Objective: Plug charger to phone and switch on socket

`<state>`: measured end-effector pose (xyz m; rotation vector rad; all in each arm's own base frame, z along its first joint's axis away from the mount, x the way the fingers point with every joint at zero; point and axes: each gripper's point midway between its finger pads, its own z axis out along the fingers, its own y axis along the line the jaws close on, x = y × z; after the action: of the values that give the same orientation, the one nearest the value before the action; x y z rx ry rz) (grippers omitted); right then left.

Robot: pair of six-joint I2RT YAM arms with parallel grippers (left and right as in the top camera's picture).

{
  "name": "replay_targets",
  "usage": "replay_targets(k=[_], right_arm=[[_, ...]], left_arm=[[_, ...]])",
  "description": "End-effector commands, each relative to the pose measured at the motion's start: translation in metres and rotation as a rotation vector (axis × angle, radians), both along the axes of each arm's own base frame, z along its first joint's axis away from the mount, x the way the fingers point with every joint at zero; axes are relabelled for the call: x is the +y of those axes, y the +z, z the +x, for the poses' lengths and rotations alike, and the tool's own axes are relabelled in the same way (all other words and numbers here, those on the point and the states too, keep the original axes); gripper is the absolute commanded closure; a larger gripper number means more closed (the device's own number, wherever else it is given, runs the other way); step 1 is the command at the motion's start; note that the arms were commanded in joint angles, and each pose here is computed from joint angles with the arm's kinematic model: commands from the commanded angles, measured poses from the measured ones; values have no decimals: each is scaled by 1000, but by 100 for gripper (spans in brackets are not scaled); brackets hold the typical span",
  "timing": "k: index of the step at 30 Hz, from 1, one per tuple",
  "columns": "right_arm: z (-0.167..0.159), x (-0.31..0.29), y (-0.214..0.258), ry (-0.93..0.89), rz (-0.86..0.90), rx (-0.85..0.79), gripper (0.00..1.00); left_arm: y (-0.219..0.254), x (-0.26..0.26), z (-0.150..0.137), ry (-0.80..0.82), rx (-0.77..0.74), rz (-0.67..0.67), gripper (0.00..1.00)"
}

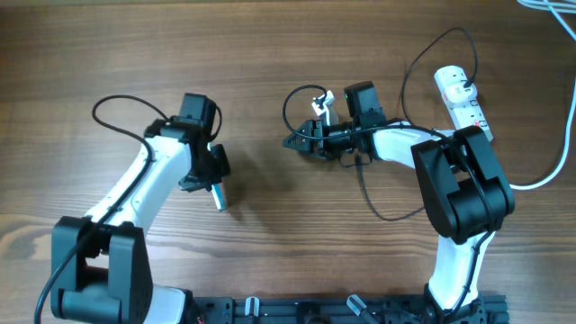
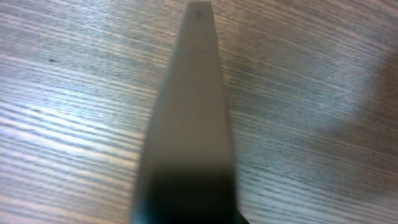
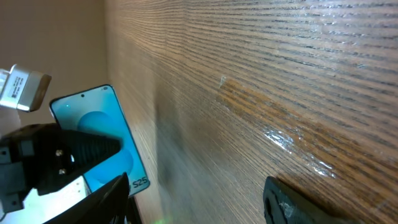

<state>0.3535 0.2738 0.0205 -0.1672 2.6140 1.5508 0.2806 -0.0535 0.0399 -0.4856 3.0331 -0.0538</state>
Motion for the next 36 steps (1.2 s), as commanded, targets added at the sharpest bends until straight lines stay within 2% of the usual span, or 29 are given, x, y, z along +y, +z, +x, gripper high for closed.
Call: replay_targets(k=[1, 8, 15, 18, 21, 25, 27, 30, 32, 34, 36], right_arm=[[5, -7, -15, -28, -67, -20, 28], [4, -7, -15, -28, -68, -16, 26], [3, -8, -16, -28, -71, -10, 24], [3, -8, -16, -28, -71, -9, 24], [3, -8, -16, -28, -71, -9, 23], [3, -8, -16, -27, -71, -9, 20], [3, -8, -16, -29, -70, -6, 18], [3, -8, -16, -44, -69, 18, 17], [3, -8, -16, -45, -69, 20, 17], [3, -8, -16, -45, -70, 19, 17], [4, -8, -17, -50, -76, 16, 17]], left_arm=[[-8, -3, -2, -1, -11, 27, 96], [-27, -10, -1, -40, 16, 60, 95], [-26, -12, 5, -40, -10, 53, 84], [-26, -12, 5, -40, -10, 54, 85], [-26, -12, 5, -40, -10, 54, 96], [-19, -15, 7, -30, -1, 17, 96], [3, -23, 10, 4, 33, -91, 96], [51, -60, 14, 67, 100, -477, 96], [90, -89, 17, 99, 132, -826, 96], [127, -105, 14, 179, 210, -1084, 96], [132, -107, 12, 306, 309, -1113, 96]])
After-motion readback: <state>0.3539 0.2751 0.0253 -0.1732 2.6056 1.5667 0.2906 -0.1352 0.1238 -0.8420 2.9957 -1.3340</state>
